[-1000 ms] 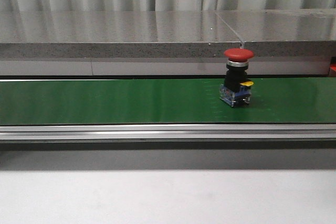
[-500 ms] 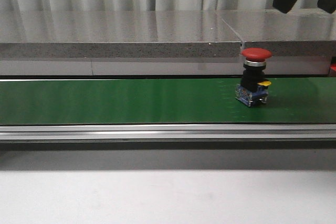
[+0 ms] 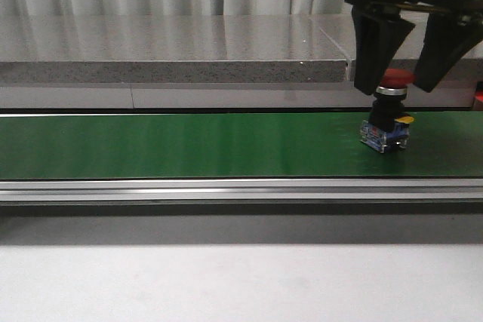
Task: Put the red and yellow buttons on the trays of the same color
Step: 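Grasp the red button on the belt with the right gripper and lift, then lower the red button into the red tray and open the right gripper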
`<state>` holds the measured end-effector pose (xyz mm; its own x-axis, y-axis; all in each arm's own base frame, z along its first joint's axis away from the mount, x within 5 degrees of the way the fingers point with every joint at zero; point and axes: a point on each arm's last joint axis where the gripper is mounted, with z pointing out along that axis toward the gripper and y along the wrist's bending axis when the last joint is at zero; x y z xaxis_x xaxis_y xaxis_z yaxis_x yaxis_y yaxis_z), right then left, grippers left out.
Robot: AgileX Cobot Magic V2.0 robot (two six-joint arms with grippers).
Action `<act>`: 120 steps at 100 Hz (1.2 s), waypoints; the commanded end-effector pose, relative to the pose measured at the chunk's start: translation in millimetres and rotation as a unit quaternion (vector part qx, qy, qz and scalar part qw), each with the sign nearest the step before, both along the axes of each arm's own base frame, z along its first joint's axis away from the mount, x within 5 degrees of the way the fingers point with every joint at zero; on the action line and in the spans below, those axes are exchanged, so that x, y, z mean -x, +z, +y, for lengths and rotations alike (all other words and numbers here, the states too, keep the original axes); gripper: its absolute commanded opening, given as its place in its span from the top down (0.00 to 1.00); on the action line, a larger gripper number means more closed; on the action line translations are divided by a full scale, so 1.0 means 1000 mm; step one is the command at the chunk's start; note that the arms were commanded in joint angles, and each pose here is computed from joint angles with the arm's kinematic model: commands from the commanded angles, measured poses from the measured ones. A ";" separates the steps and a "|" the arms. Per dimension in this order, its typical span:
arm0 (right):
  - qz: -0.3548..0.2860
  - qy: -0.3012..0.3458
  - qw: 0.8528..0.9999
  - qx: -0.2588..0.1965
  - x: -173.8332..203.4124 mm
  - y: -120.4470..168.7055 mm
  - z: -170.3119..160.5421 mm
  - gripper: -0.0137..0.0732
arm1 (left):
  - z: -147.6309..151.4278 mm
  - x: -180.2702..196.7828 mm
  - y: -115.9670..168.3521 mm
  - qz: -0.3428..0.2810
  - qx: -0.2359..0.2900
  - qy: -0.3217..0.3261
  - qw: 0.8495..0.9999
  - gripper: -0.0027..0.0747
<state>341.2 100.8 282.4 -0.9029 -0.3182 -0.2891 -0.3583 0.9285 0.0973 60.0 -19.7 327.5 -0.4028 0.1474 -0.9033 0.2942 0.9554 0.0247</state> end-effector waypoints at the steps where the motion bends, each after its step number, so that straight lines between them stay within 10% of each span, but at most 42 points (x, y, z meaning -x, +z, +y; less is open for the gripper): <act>1: -0.048 0.004 0.999 -0.015 -0.002 0.020 0.001 0.20 | -0.002 -0.002 0.014 -0.039 0.021 -0.003 0.999 0.99; 30: -0.049 0.004 0.999 -0.010 -0.004 0.018 0.000 0.57 | -0.002 -0.002 0.014 -0.039 0.021 -0.003 0.999 0.99; 62: -0.103 -0.028 0.994 -0.022 0.001 0.043 -0.017 0.60 | -0.002 -0.002 0.014 -0.039 0.021 -0.003 0.999 0.99; 97: -0.165 -0.215 0.962 -0.019 0.013 0.079 -0.132 0.60 | -0.002 -0.002 0.014 -0.039 0.021 -0.003 0.999 0.99; 120: -0.176 -0.368 0.913 -0.016 0.022 0.074 -0.215 0.60 | -0.002 -0.002 0.014 -0.039 0.021 -0.003 0.999 0.99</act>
